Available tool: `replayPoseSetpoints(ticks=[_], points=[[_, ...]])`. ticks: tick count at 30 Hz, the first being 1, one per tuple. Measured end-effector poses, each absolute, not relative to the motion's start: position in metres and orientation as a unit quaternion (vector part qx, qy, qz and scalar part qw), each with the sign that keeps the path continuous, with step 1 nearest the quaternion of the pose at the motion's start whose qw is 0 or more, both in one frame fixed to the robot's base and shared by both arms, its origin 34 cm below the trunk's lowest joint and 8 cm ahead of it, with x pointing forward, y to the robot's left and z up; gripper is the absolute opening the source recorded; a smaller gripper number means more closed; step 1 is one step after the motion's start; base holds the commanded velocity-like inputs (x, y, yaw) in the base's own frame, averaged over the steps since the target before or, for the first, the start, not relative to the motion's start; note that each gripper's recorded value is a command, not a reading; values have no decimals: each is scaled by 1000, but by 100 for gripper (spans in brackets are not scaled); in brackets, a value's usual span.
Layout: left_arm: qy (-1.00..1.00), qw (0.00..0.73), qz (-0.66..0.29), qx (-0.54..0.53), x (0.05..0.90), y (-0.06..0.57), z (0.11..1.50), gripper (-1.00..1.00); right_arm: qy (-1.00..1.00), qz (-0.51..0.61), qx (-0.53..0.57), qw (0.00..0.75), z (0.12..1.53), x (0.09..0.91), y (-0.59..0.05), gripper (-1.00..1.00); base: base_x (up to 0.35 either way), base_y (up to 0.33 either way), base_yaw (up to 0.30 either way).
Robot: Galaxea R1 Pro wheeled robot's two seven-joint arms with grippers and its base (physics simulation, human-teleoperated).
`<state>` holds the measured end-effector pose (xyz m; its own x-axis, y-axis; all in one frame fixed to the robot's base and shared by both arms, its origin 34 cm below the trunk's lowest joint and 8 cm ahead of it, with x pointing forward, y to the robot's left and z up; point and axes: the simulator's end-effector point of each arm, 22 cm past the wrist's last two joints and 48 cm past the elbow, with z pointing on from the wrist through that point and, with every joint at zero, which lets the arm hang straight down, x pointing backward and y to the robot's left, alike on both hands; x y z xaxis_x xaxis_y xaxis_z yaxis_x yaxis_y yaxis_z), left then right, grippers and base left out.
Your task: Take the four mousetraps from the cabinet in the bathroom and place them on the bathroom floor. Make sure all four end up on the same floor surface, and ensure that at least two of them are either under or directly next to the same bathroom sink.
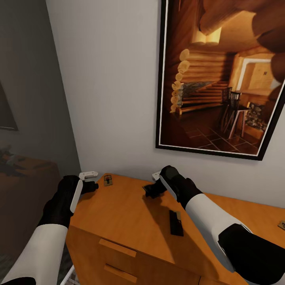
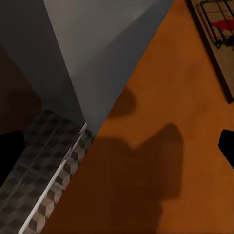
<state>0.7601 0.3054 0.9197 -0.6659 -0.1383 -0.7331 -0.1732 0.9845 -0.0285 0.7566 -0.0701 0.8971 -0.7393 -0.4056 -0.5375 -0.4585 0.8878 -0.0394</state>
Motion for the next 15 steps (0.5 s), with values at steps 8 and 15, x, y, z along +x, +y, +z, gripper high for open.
replayPoseSetpoints(ticks=[8,15], points=[[912,400,22,-85,760,305,920,100,929,56,-244,273,897,754,-66,-100,0,0,0],[912,400,22,-85,760,305,920,100,928,69,-250,269,896,750,-61,-100,0,0,0]])
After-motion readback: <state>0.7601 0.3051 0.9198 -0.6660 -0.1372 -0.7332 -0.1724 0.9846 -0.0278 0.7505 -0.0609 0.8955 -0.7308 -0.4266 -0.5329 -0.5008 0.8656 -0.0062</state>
